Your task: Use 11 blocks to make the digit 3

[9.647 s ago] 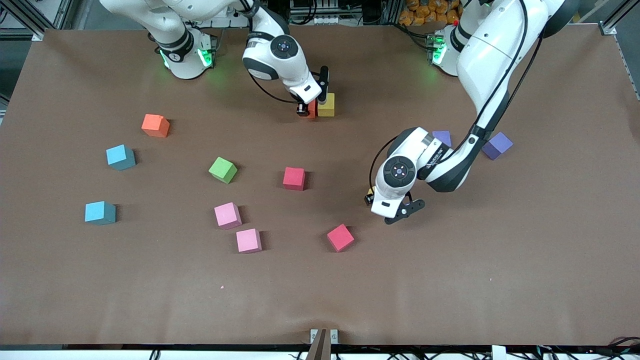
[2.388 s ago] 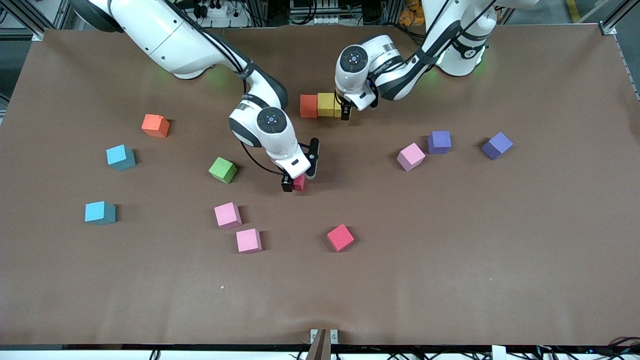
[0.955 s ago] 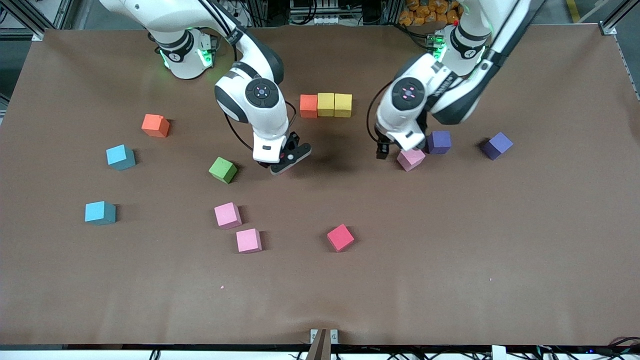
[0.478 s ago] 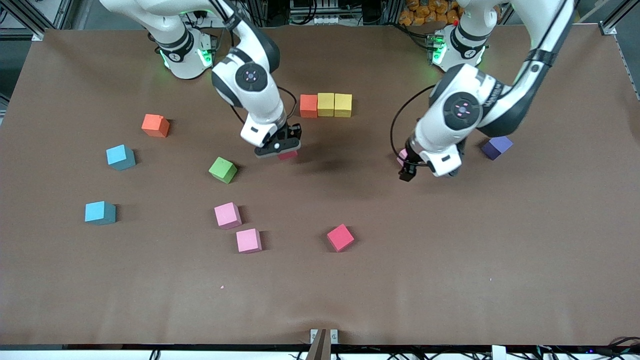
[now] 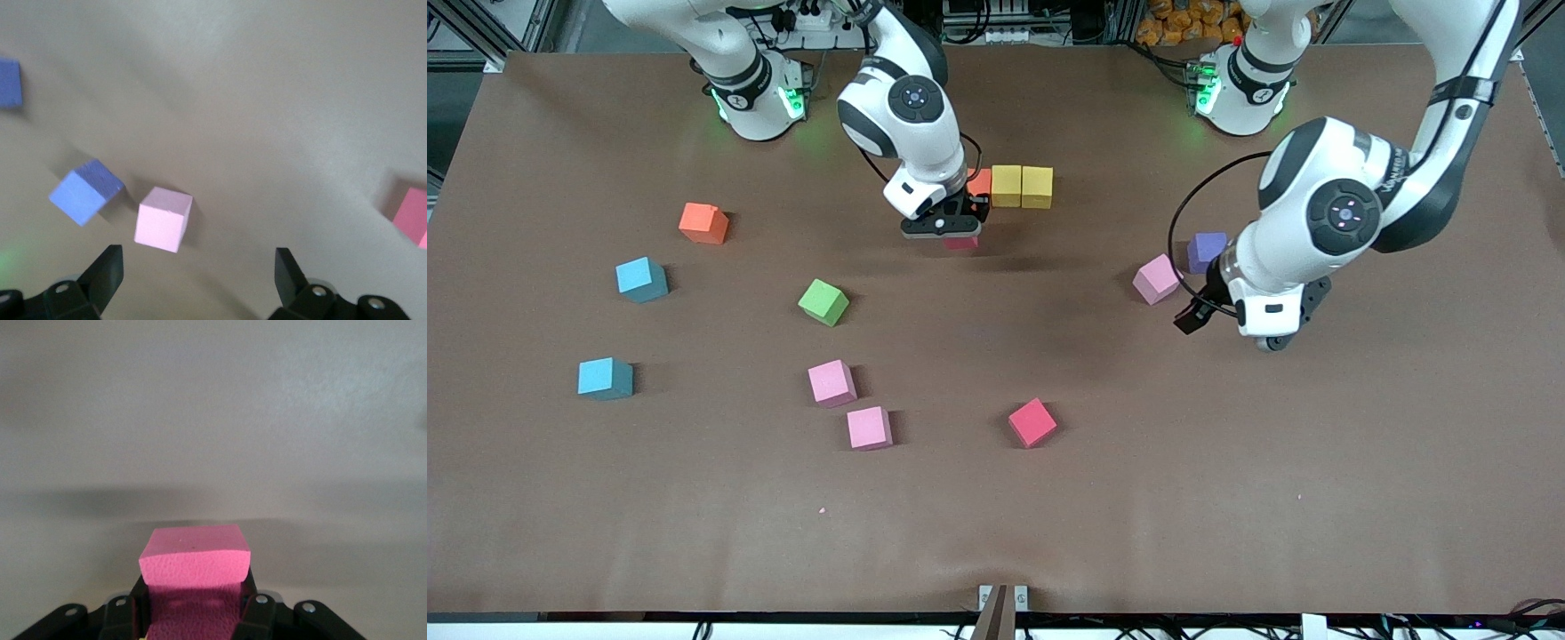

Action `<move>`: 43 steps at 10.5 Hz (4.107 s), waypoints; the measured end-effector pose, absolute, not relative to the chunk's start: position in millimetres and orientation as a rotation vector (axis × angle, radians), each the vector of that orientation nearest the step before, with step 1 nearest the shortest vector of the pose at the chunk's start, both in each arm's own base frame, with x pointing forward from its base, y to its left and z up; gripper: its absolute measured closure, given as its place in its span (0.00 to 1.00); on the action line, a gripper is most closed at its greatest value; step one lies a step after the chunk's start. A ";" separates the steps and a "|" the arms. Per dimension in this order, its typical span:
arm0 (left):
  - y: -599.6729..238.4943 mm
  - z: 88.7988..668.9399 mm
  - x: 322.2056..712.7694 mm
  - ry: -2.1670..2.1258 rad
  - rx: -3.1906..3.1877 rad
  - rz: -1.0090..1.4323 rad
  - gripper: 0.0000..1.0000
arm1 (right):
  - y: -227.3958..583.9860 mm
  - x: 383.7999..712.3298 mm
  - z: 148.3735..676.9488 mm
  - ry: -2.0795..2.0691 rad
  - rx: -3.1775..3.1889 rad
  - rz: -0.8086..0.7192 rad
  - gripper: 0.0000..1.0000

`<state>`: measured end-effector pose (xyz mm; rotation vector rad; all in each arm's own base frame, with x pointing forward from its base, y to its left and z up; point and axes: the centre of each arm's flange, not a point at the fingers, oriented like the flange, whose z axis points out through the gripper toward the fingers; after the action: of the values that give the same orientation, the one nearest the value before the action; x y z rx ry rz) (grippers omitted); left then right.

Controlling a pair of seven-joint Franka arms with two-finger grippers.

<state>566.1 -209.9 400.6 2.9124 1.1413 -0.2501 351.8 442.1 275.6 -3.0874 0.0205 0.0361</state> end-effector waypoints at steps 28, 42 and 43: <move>-390.4 331.8 647.9 0.963 2.978 0.022 0.00 | 475.4 314.1 228.6 0.108 -3.140 0.037 0.00; -446.5 237.9 662.4 1.010 2.743 0.141 0.00 | 217.9 499.2 258.5 -1.183 -2.971 -0.025 0.00; -449.3 235.1 661.0 1.012 2.736 0.142 0.00 | 203.9 502.2 253.7 -1.240 -2.945 -0.012 0.00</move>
<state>661.0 -449.3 235.1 2.7360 1.0119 0.1421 502.2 203.9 253.7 -2.9446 -1.2404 -0.0124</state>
